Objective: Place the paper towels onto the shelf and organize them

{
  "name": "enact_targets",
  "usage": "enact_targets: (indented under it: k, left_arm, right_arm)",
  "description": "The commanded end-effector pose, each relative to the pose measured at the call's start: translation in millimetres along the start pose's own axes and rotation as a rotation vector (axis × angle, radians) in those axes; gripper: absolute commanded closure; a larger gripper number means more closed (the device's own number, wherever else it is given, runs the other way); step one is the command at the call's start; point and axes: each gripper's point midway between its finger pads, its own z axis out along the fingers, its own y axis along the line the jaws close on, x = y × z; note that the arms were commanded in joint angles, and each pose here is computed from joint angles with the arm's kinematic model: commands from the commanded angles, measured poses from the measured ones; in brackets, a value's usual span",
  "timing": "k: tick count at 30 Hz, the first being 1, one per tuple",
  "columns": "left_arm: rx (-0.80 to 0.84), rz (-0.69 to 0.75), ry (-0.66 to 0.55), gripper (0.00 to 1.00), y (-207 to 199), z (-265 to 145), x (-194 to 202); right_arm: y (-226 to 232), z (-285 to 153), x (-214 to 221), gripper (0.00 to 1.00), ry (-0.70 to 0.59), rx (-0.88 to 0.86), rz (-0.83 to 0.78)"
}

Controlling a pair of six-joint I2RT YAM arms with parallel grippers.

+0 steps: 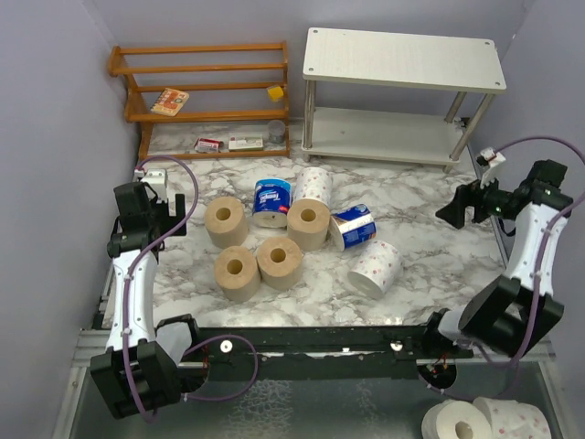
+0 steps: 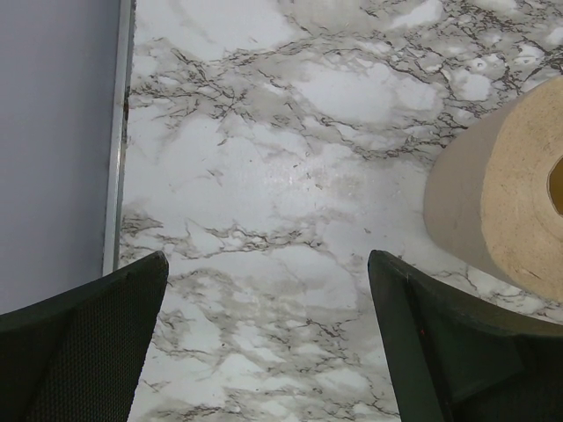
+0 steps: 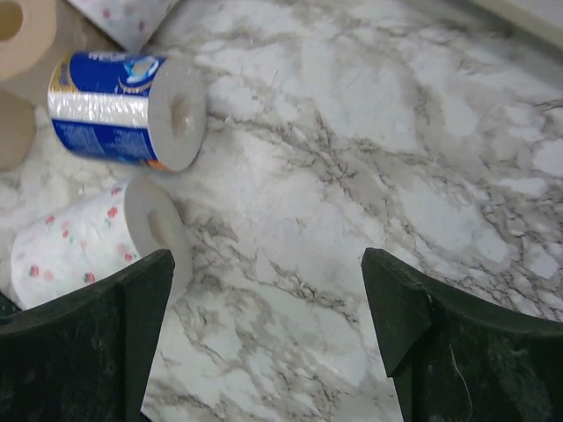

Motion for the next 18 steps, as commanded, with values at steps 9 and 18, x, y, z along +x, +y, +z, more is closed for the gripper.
enact_targets:
  k: [9, 18]
  left_arm:
    - [-0.035, -0.007, -0.03, 0.01, 7, -2, -4]
    - [-0.038, -0.006, -0.024, 0.01, 7, -1, -2]
  right_arm:
    - [111, 50, 79, 0.08, 0.326, -0.437, -0.254]
    - [103, 76, 91, 0.15, 0.313, -0.408, -0.203]
